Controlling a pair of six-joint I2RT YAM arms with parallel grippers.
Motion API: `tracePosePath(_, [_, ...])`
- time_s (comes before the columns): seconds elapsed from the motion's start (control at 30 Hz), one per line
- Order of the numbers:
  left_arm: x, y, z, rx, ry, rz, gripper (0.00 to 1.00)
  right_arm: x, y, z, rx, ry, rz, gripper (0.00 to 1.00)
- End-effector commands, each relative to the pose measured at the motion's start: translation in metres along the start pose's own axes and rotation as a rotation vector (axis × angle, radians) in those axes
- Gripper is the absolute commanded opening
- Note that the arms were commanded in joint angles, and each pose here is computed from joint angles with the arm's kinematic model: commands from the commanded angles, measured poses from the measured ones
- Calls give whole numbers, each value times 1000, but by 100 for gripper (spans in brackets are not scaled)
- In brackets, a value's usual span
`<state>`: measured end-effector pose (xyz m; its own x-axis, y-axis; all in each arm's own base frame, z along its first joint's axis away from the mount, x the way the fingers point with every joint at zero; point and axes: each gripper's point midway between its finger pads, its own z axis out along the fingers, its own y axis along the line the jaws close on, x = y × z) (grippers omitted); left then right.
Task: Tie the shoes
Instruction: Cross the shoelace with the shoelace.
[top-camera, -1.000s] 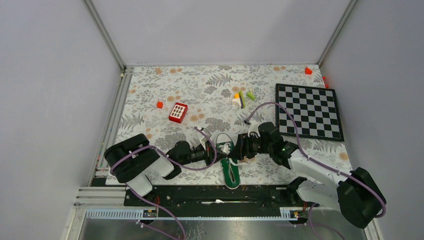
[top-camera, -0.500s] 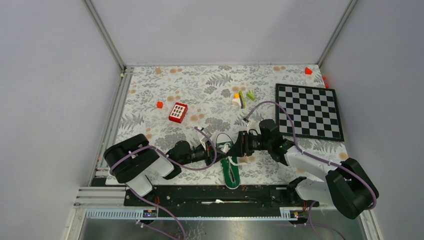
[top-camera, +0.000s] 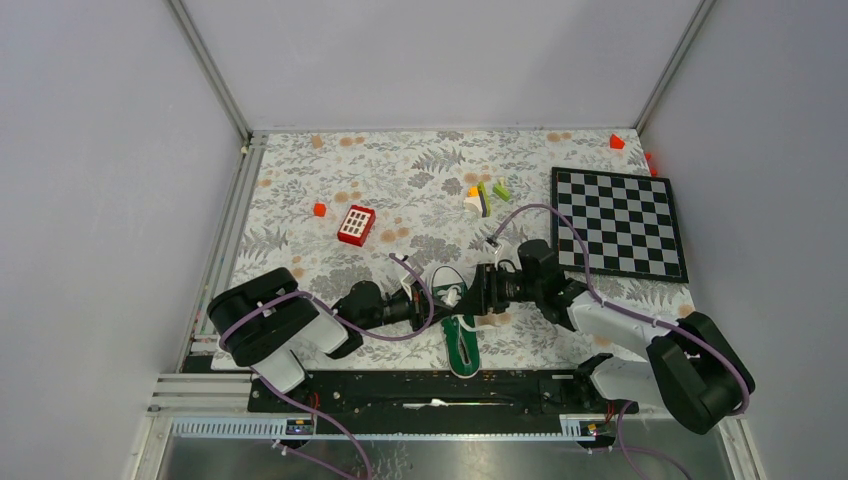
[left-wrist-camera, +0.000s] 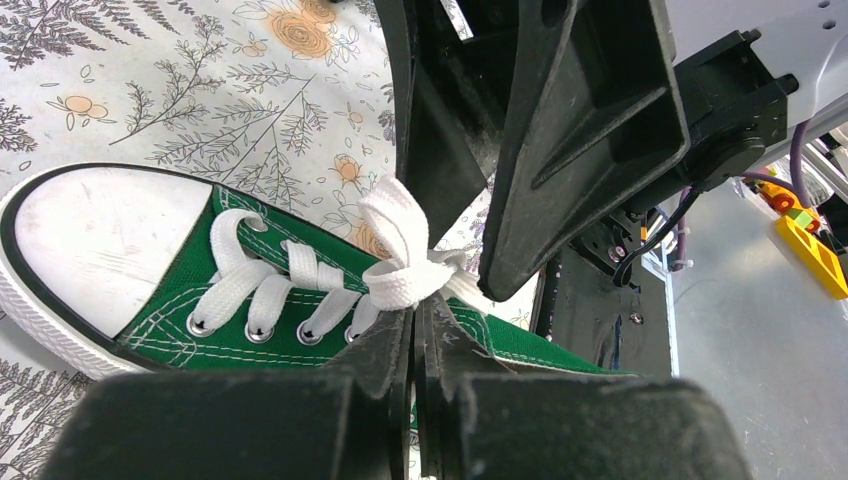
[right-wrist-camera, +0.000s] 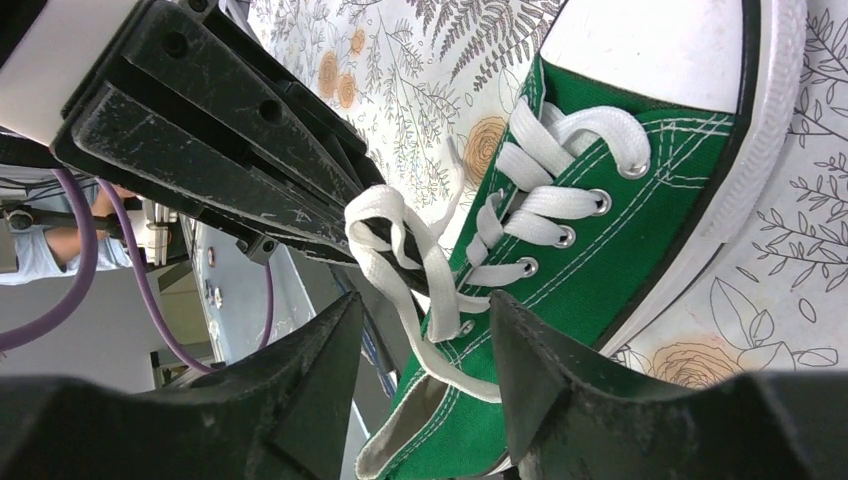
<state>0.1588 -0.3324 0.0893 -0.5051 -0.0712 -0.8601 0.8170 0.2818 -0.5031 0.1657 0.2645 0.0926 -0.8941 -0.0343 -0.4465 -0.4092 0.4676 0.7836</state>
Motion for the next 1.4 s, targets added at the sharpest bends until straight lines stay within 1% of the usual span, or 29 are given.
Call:
tracePosePath(0.0, [-19, -14, 5, 59, -52, 47, 0, -3, -1, -1, -15, -28, -8, 55])
tracePosePath(0.17, [-19, -14, 5, 61, -53, 48, 0, -7, 7, 3, -85, -29, 36, 44])
tracePosePath(0.2, [-19, -14, 5, 61, -53, 48, 0, -8, 8, 4, -96, -31, 42, 40])
tracePosePath(0.23, [-19, -14, 5, 63, -52, 48, 0, -9, 10, 4, -108, -35, 42, 38])
tracePosePath(0.4, [-19, -14, 4, 59, -53, 51, 0, -8, 12, 5, -126, -29, 53, 37])
tracePosePath(0.57, [-19, -14, 4, 59, -54, 51, 0, -7, 14, 2, -128, -30, 48, 28])
tracePosePath(0.7, [-20, -14, 4, 60, -54, 54, 0, -6, 13, 1, -125, -25, 51, 24])
tracePosePath(0.97, [-20, -15, 4, 61, -49, 58, 0, -5, 8, -2, -87, -38, 34, 5])
tracePosePath(1.1, [-21, -18, 5, 71, -49, 57, 0, -4, 0, -8, -21, -48, 1, 3])
tracePosePath(1.37, [-22, -27, 8, 100, -42, 51, 0, -6, -5, -15, 90, -107, -79, 2])
